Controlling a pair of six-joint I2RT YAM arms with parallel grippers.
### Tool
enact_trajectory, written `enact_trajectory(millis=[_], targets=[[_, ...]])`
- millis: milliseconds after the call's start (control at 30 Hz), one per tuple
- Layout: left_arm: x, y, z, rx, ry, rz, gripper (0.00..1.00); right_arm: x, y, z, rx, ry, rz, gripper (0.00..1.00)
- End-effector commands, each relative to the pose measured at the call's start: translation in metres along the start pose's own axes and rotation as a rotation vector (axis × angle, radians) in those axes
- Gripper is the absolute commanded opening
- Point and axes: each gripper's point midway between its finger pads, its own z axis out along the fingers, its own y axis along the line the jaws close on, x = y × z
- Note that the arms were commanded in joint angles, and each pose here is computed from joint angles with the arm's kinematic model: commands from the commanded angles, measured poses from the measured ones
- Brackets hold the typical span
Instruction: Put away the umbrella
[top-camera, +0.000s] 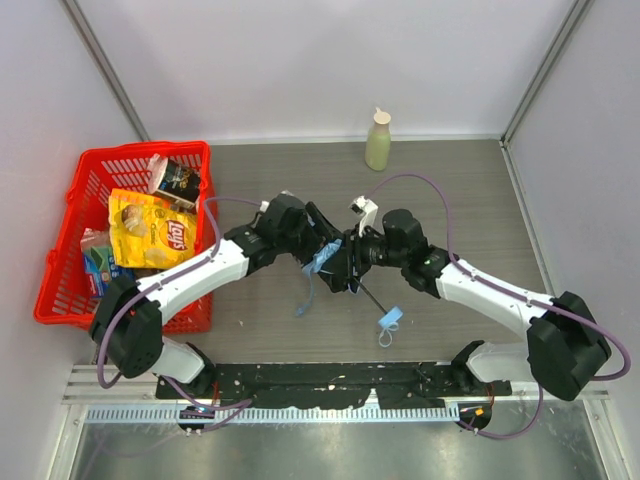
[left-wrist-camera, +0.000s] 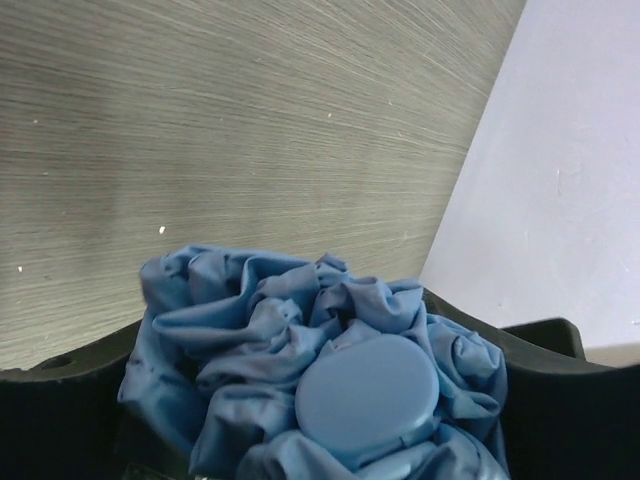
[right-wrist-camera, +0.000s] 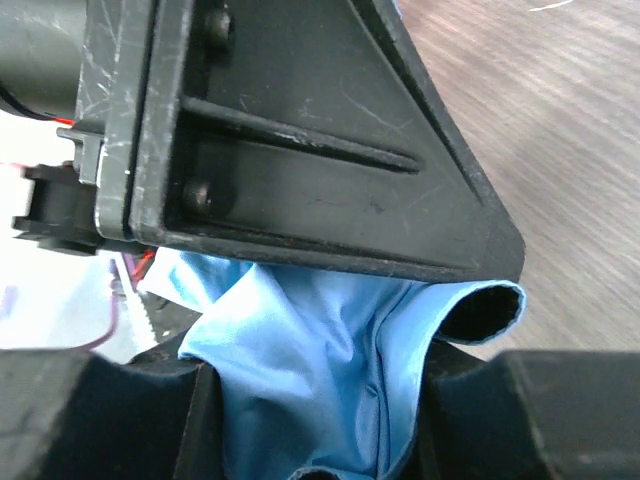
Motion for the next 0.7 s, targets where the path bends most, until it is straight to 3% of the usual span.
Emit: enact_trajectory(millis=[0,67,333,433,500,533,667], targets=[[0.008,0.001,-0.005,0.026,0.025,0.065,0.71,-0.067,0.058,-0.017,-0.302,-0.188,-0.030,0.01],[0.008,-0.003,-0.007,0.041,0.023,0.068,0.64,-0.068,0.062,-0.017,-0.333,-0.176,-0.031,0.01],[-0.001,-0.018,-0.018,0.085,-0.021,0.080,0.02,-0.055,0.050,-0.019,-0.314,-0.082,-0.053,0.01],[-0.001,-0.021,-0.019,0.090,-0.019,0.049,0.00,-0.055,0.036,-0.018,-0.222,-0.064,-0.061,0.01],[-0.003,-0.019,-0.018,0.067,-0.026,0.023,0.00,-0.057,0.020,-0.018,-0.106,-0.054,-0.054,0.20],[-0.004,-0.016,-0.017,0.046,-0.028,0.010,0.00,-0.054,0.007,-0.020,-0.012,-0.029,-0.050,0.36],[-0.008,-0.003,-0.011,-0.040,-0.031,-0.034,0.00,-0.053,0.002,-0.026,0.204,-0.042,-0.152,0.67]])
